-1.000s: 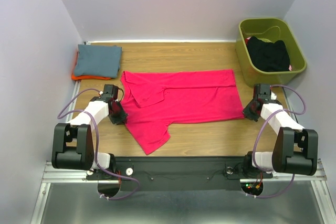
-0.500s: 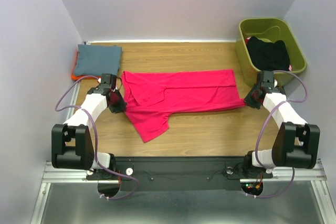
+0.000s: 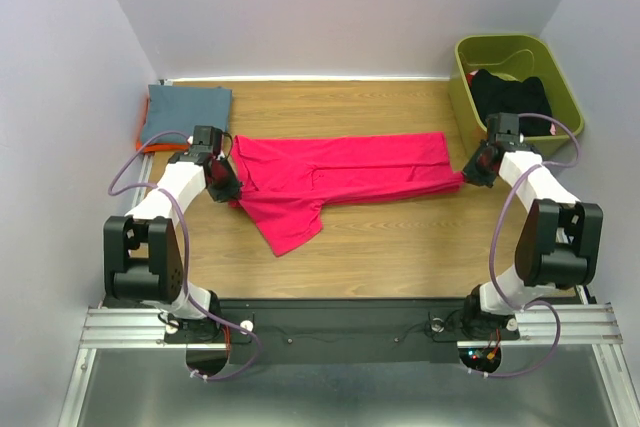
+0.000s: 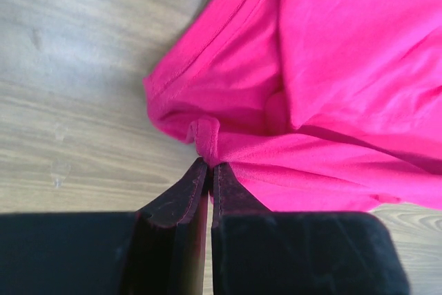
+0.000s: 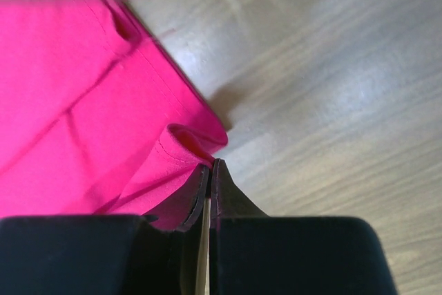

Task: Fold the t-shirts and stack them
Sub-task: Fold the tshirt

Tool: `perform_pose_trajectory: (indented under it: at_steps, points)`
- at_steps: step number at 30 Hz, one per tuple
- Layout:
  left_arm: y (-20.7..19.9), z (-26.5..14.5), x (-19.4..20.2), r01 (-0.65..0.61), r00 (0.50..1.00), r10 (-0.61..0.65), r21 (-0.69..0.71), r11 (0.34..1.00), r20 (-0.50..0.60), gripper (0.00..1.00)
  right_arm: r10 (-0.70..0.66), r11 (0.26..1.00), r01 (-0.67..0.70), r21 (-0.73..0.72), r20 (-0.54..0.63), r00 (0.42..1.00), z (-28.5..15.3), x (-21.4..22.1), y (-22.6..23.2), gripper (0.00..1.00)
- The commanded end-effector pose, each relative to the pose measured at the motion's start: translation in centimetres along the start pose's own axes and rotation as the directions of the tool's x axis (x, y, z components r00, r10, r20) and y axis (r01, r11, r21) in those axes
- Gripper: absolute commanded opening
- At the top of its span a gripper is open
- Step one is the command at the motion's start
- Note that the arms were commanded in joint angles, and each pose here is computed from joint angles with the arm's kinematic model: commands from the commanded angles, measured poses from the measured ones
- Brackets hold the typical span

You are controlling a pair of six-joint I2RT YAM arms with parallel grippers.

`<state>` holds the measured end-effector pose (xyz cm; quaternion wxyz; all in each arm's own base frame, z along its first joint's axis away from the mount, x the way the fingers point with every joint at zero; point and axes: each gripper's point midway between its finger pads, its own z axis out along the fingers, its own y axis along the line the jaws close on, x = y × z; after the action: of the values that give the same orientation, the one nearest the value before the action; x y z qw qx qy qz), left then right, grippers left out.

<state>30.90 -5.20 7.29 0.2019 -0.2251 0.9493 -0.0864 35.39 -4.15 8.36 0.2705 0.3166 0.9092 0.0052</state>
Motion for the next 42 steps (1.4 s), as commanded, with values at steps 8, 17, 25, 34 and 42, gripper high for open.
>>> perform_pose_trajectory:
  at_steps: [8,17,25,34,42]
  points:
    - [-1.0,0.9,-3.4,-0.007,0.998,0.006,0.018,1.000,0.055,0.00,0.010,1.000,-0.010,-0.024,0.009,1.000,1.4,-1.8,1.3,0.05]
    - [-1.7,1.8,-4.7,-0.005,0.997,0.002,0.044,0.999,0.076,0.00,0.022,0.999,-0.022,-0.044,-0.004,1.000,3.0,-1.1,2.3,0.07]
    - [-1.5,2.7,-4.6,-0.002,0.997,-0.001,0.037,0.999,0.078,0.00,0.031,0.996,-0.030,-0.084,0.010,0.999,3.4,-1.2,3.4,0.19]
    - [-2.7,2.0,-5.5,0.005,0.995,-0.014,0.086,0.996,0.102,0.28,0.005,0.988,0.002,-0.152,0.046,0.999,1.9,-2.1,5.2,0.35]
    - [-3.7,-2.3,-7.0,-0.012,0.980,-0.015,0.136,0.991,0.197,0.70,-0.095,0.939,0.123,-0.323,0.100,0.990,-3.1,-1.4,9.7,0.59]
